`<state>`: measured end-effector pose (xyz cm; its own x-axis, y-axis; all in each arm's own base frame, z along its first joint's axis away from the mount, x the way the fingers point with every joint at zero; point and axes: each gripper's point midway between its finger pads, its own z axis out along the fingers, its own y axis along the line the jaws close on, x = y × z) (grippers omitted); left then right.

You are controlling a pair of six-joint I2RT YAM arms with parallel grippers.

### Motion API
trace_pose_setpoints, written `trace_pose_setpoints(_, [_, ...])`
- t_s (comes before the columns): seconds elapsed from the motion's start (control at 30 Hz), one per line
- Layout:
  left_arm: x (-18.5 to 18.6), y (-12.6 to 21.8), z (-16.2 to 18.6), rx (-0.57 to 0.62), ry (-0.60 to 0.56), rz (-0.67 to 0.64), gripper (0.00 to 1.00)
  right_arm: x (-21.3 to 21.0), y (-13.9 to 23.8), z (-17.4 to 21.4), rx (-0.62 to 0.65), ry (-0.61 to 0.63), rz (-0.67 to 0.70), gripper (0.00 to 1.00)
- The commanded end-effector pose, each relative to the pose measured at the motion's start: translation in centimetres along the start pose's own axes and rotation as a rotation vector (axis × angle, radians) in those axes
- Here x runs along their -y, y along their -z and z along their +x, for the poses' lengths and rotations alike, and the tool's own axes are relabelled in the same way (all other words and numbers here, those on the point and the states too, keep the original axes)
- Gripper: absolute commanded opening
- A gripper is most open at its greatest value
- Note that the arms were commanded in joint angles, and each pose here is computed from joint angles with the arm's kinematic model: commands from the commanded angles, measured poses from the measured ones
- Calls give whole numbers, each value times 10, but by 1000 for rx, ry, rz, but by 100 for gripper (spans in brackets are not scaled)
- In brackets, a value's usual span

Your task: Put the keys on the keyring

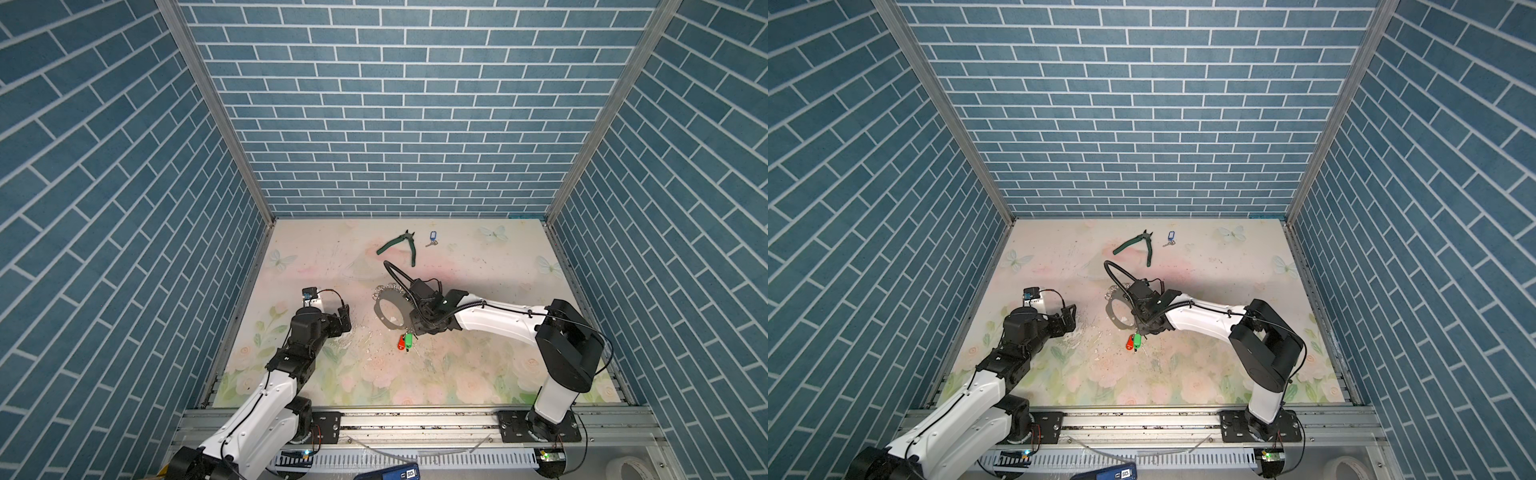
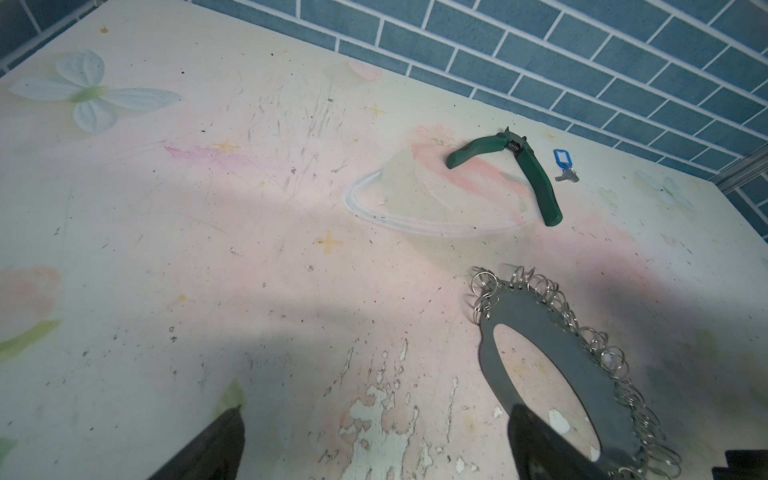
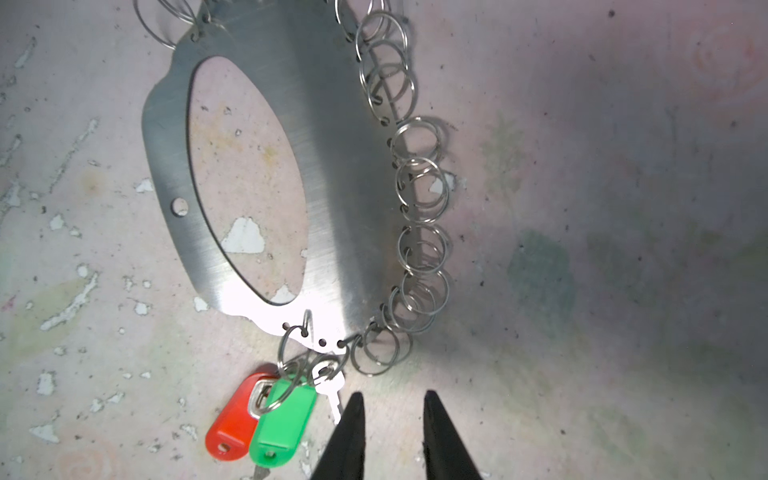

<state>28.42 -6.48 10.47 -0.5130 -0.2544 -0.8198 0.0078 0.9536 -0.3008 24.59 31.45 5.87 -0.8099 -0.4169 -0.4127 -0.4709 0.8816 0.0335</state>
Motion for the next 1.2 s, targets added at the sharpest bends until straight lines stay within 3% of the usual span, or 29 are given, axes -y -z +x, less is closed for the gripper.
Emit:
trace_pose_setpoints(0.0, [1, 1, -1, 9, -10, 2, 100, 0, 0, 12, -31, 121, -25, 24])
trace_pose_setpoints(0.27, [1, 1, -2, 12, -9, 2, 100, -4, -9, 20, -75, 213, -50, 23])
trace_pose_setpoints(0.5, [1, 1, -2, 14, -9, 3, 99, 1, -22, 16, -97, 239, 11, 32])
trace_pose_setpoints(0.87, [1, 1, -2, 14, -9, 3, 100, -1, -34, 4, -108, 259, 47, 32])
trace_pose_setpoints(1.17, [1, 1, -2, 14, -9, 4, 100, -8, -38, -2, -118, 266, 28, 40])
